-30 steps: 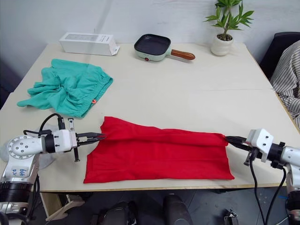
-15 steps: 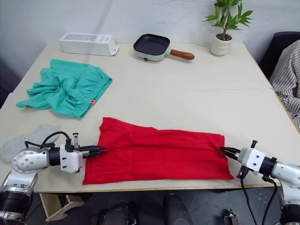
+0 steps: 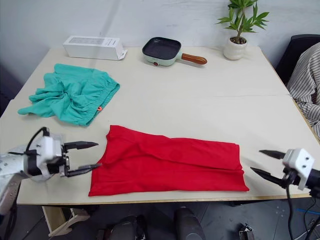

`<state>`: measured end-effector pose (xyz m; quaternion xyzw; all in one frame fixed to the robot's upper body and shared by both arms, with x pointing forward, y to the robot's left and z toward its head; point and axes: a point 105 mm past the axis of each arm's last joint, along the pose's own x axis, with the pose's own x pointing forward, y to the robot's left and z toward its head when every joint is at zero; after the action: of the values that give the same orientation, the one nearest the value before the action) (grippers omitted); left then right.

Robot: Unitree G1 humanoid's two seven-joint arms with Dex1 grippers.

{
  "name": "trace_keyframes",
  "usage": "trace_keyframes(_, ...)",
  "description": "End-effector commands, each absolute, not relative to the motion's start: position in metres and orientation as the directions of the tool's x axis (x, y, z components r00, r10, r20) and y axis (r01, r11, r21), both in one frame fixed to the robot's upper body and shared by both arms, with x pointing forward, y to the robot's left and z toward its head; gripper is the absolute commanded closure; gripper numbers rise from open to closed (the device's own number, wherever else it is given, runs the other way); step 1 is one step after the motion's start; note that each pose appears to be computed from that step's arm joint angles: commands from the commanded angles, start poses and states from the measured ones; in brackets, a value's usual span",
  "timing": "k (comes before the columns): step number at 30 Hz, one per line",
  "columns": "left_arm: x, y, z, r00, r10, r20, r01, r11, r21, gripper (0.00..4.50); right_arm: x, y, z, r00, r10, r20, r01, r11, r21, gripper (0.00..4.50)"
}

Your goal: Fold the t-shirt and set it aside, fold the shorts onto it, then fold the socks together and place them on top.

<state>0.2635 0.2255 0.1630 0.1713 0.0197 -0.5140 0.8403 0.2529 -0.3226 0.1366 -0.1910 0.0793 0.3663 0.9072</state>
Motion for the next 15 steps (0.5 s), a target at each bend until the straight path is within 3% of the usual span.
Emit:
trace_keyframes(1,0.280,0.213,0.173,0.480,-0.862,-0.163,0.863,0.430,0.263,2.12,0.265,-0.298,0.158,0.680,0.698,-0.225,-0.732,0.635,-0.245,0.77)
trace_keyframes(8,0.332,0.159,0.147,0.486,-0.851,-0.200,0.856,0.418,0.304,4.49,0.288,-0.223,0.133,0.545,0.817,-0.191,-0.830,0.492,-0.263,3.13)
trace_keyframes(12,0.330,0.133,0.123,0.385,-0.886,-0.258,0.903,0.304,0.305,4.50,0.300,-0.198,0.110,0.515,0.836,-0.190,-0.846,0.461,-0.267,4.47)
trace_keyframes(15,0.320,0.124,0.121,0.312,-0.917,-0.250,0.922,0.229,0.313,4.50,0.305,-0.194,0.103,0.520,0.834,-0.186,-0.844,0.468,-0.263,4.47)
